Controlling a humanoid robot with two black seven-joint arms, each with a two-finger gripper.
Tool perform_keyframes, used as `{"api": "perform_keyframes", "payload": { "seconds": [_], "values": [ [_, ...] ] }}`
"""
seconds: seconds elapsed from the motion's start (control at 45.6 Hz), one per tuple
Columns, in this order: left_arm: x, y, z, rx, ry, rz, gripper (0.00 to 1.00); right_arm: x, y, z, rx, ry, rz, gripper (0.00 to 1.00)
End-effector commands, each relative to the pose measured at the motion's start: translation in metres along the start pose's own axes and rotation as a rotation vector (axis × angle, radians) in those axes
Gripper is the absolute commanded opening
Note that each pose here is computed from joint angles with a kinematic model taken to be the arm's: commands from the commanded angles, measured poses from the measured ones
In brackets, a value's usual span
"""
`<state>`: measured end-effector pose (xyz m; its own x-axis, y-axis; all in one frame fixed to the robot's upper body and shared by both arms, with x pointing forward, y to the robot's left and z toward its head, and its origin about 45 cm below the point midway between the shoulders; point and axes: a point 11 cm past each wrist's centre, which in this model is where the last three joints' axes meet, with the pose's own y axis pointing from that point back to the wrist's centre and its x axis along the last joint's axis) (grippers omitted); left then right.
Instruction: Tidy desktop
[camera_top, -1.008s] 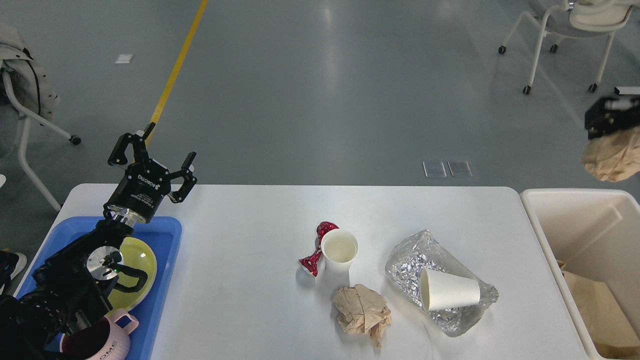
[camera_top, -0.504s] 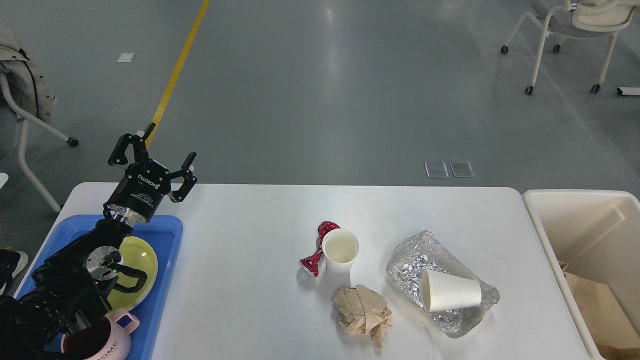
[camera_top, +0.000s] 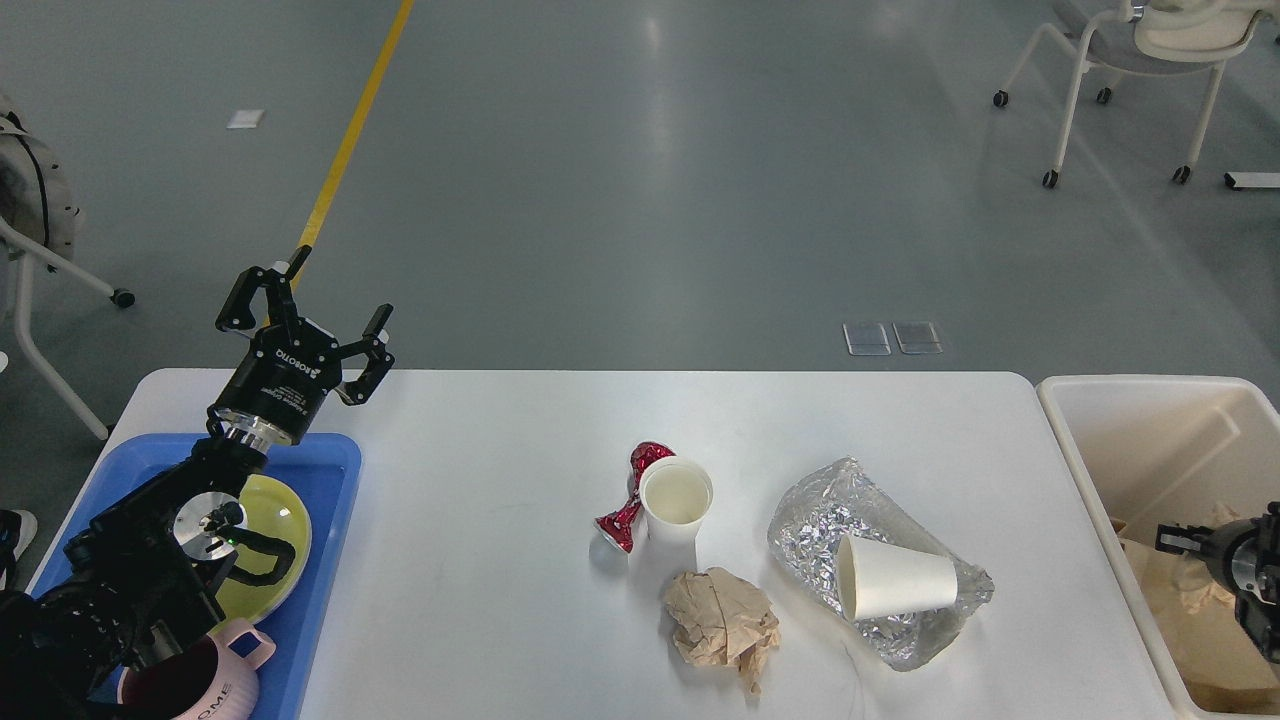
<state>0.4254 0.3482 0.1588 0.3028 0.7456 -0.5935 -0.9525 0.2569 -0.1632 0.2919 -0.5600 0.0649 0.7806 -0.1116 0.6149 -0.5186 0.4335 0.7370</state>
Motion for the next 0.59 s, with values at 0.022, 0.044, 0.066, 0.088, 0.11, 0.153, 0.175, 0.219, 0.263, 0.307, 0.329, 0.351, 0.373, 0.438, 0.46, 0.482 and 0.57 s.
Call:
{"api": "perform_keyframes", "payload": {
  "seconds": [0.022,0.044,0.066,0.088,0.11,0.153,0.175,0.219,0.263,0.307,0.329,0.351,0.373,0.438,0.46,0.482,0.57],
  "values": [
    [0.000,0.000,0.000,0.000,0.000,0.001,1.00,0.006,0.001,0.003,-0.002,-0.027,0.012,1.00],
    [0.000,0.000,0.000,0.000,0.000,0.001,1.00,0.007,0.001,0.004,-0.003,-0.028,0.012,1.00],
    [0.000,0.000,0.000,0.000,0.000,0.001,1.00,0.008,0.001,0.004,-0.004,-0.028,0.014,1.00],
    [0.000,-0.001,0.000,-0.001,-0.001,-0.001,1.00,0.008,0.001,0.005,-0.005,-0.028,0.014,1.00],
    [0.000,0.000,0.000,0.000,0.001,-0.001,1.00,0.008,0.001,0.005,-0.005,-0.028,0.014,1.00],
    [0.000,0.000,0.000,0.000,0.000,0.001,1.00,0.008,0.002,0.008,-0.010,-0.029,0.014,1.00],
    [0.000,0.000,0.000,0.000,0.000,0.001,1.00,0.008,0.002,0.009,-0.013,-0.029,0.013,1.00],
    [0.000,-0.001,0.000,-0.001,-0.001,-0.001,1.00,0.009,0.002,0.012,-0.017,-0.030,0.016,1.00],
    [0.000,0.000,0.000,0.000,0.000,0.001,1.00,0.009,0.003,0.013,-0.018,-0.031,0.013,1.00],
    [0.000,0.000,0.000,0.000,0.000,0.001,1.00,0.010,0.003,0.013,-0.018,-0.030,0.015,1.00],
    [0.000,0.000,0.000,0.000,0.000,0.001,1.00,0.011,0.003,0.013,-0.017,-0.030,0.016,1.00],
    [0.000,0.000,0.000,0.000,0.000,0.001,1.00,0.013,0.003,0.013,-0.018,-0.029,0.019,1.00],
    [0.000,0.000,0.000,0.000,0.000,0.001,1.00,0.014,0.003,0.012,-0.016,-0.030,0.022,1.00],
    [0.000,-0.001,0.000,-0.001,-0.001,-0.001,1.00,0.022,0.003,0.008,-0.005,-0.036,0.033,1.00],
    [0.000,-0.001,0.000,-0.001,-0.001,-0.001,1.00,0.027,0.004,0.006,0.002,-0.041,0.036,1.00],
    [0.000,0.000,0.000,0.000,0.000,0.001,1.00,0.036,0.005,0.002,0.011,-0.045,0.047,1.00],
    [0.000,-0.001,0.000,-0.001,-0.001,-0.001,1.00,0.070,0.013,-0.001,0.032,-0.061,0.032,1.00]
  ]
}}
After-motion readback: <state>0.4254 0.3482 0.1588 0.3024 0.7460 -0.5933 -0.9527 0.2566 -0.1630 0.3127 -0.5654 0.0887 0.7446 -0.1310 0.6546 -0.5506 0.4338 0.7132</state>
